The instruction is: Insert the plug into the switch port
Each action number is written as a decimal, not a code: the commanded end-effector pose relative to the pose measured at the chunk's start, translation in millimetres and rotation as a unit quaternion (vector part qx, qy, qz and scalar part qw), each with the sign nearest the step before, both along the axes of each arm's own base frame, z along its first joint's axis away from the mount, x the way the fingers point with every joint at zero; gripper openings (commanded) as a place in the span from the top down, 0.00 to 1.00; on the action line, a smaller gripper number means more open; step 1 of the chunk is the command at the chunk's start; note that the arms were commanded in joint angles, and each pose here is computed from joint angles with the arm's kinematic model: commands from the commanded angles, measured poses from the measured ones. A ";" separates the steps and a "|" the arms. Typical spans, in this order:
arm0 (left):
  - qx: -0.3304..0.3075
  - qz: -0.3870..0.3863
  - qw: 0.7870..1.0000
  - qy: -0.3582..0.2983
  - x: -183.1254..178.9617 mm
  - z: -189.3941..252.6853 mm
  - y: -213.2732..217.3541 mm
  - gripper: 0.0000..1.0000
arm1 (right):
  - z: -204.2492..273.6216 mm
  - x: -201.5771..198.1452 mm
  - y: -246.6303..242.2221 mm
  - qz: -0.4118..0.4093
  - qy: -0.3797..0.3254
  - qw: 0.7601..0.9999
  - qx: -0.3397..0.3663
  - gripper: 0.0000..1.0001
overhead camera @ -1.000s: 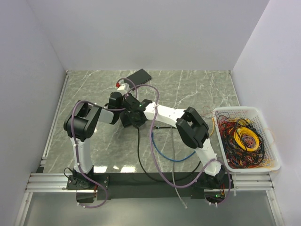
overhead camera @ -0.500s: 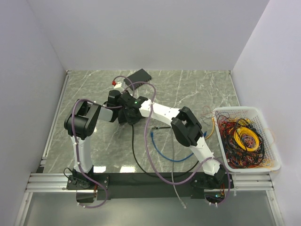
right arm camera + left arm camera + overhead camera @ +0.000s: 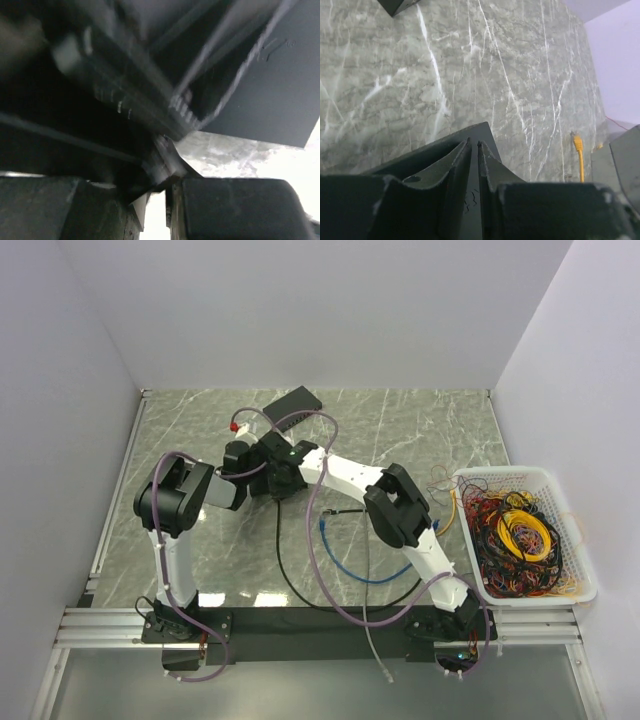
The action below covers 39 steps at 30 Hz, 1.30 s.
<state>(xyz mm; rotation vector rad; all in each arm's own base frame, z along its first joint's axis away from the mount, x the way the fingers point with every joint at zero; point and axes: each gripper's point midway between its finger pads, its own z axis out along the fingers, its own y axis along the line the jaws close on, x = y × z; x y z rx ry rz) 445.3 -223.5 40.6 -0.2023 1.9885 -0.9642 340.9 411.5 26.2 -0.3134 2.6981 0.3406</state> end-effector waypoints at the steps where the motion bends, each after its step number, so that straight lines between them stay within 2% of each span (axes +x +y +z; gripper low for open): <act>1: 0.015 -0.136 0.954 0.266 -144.0 -103.3 -20.6 0.77 | -4.9 133.3 -49.2 -0.155 -0.120 0.980 0.041 1.00; 3: 0.018 -0.132 0.956 0.260 -140.8 -100.0 -18.6 0.77 | -4.5 129.1 -51.0 -0.151 -0.123 0.980 0.040 0.94; 5: 0.018 -0.126 0.961 0.246 -134.0 -91.0 -19.0 0.75 | -9.2 124.4 -51.2 -0.140 -0.123 0.982 0.043 0.82; 9: 0.022 -0.114 0.965 0.236 -120.5 -81.4 -19.8 0.66 | 2.2 115.8 -57.2 -0.127 -0.130 0.983 0.039 0.66; 10: 0.024 -0.111 0.965 0.237 -118.1 -78.8 -19.1 0.64 | 5.2 113.5 -56.2 -0.121 -0.136 0.982 0.041 0.60; 11: 0.026 -0.106 0.967 0.229 -110.9 -74.8 -19.8 0.62 | -2.0 104.5 -63.0 -0.119 -0.131 0.984 0.031 0.48; 13: 0.028 -0.101 0.970 0.220 -102.7 -66.4 -20.8 0.59 | 13.9 98.6 -61.3 -0.109 -0.146 0.982 0.044 0.36; 16: 0.038 -0.091 0.972 0.212 -91.6 -59.3 -19.0 0.57 | 11.6 78.4 -69.6 -0.097 -0.141 0.984 0.041 0.30; 23: 0.049 -0.060 0.980 0.182 -58.7 -32.1 -6.1 0.49 | 26.2 46.6 -79.4 -0.083 -0.141 0.985 0.046 0.28; 30: 0.070 0.010 0.986 0.153 -25.7 -0.4 44.3 0.42 | 60.8 12.9 -97.6 -0.073 -0.163 0.982 0.063 0.28; 34: 0.075 0.039 0.985 0.150 -18.1 -4.0 69.9 0.42 | 58.3 -5.9 -107.4 -0.064 -0.153 0.984 0.072 0.27; 39: 0.060 0.067 0.985 0.146 -8.7 -10.1 92.8 0.43 | 59.0 -24.0 -89.3 -0.025 -0.140 0.985 0.100 0.27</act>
